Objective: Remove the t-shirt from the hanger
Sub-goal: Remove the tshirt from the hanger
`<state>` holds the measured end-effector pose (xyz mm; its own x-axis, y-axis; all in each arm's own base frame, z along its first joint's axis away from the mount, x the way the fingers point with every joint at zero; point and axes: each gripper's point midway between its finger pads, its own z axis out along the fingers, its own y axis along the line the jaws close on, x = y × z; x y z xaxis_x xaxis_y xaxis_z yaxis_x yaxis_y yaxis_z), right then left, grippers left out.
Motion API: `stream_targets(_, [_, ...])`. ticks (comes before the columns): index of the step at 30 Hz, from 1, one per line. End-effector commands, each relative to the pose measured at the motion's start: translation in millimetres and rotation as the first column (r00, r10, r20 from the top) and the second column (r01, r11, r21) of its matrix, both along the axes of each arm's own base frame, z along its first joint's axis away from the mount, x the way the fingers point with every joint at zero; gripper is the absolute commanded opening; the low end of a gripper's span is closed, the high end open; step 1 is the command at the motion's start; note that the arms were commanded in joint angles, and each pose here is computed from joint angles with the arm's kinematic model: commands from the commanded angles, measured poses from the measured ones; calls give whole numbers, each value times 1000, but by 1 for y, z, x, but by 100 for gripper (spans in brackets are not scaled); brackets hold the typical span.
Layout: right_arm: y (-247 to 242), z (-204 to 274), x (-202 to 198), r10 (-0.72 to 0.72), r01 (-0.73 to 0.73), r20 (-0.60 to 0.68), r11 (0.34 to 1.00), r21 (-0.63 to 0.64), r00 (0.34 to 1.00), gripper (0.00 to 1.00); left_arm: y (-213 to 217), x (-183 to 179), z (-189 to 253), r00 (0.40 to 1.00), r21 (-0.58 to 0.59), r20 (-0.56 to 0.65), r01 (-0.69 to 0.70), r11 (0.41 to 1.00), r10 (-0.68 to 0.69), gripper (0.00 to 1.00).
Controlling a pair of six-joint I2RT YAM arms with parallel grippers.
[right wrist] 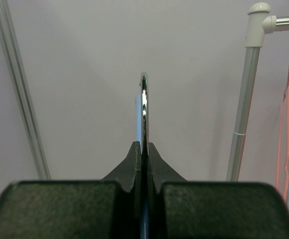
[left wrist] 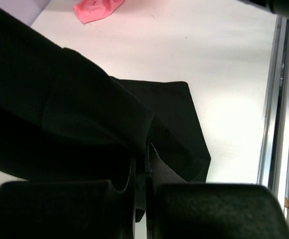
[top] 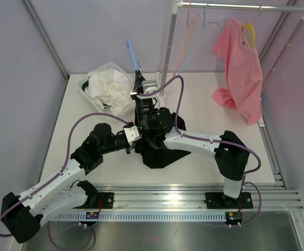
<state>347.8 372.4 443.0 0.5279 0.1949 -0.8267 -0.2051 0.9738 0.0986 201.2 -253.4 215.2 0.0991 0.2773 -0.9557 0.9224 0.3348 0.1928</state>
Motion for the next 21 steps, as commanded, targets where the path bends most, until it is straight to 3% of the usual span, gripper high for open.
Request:
stream_targets(1, [-38,58,-27,-9,-26,132,965,260,991,0,-1,12,27,996,-44,70,-48,998,51,0])
stream_targets(8, [-43,66,-27,-14,-12,104,969,247,995,0,-6,-25,23,986,-48,126,118,992,-111,0])
stream_targets(21, [-68,88,-39,-3,-13,65,971,239,998,0,-35,-72,-25,930,164,272,207,965,-246,0])
